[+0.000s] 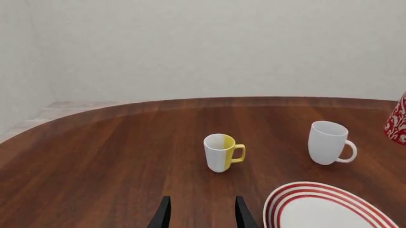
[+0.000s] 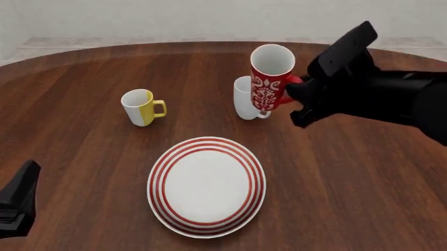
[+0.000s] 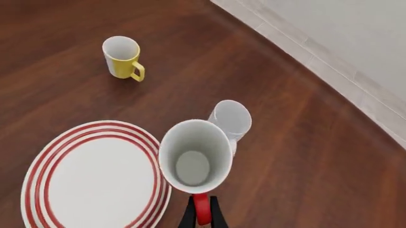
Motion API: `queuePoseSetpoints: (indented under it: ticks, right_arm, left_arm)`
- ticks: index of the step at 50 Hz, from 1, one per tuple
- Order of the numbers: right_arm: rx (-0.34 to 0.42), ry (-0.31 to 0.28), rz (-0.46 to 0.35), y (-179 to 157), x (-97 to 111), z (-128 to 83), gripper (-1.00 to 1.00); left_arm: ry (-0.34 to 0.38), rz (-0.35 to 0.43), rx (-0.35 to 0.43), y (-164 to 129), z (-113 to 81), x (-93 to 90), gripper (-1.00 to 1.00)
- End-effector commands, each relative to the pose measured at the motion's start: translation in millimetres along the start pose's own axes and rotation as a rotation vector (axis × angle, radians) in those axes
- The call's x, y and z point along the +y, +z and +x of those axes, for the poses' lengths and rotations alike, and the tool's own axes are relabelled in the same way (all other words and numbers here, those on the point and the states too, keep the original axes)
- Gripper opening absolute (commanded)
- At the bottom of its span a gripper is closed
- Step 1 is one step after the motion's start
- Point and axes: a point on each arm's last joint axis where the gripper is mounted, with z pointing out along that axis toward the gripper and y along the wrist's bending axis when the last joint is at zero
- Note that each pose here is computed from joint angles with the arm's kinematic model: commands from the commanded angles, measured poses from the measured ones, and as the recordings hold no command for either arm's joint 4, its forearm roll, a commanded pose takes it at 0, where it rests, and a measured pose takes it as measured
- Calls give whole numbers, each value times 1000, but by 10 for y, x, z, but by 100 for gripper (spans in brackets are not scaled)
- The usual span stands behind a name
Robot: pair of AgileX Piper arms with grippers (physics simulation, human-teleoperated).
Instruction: Pick up the red mug and put it on the plate
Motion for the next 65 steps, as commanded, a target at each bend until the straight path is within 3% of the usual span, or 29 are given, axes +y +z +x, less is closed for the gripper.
queuePoseSetpoints:
  ticks: [1,25,41,65]
  right_arm:
    - [-19,6,-50,-126,143,2,-100]
    - [-37,1,-152,-159,403,-98,-100]
    - [-34,-5,-223,-171,600,-68,-100]
    - [-31,10,-280,-280,736,-14,-100]
  left_arm:
    - [3,4,-1,1,16,-2,100]
    - [-3,0,0,0,-16,0,100]
    - [-5,-2,-2,0,8,1,100]
    - [-3,0,-4,1,8,0,100]
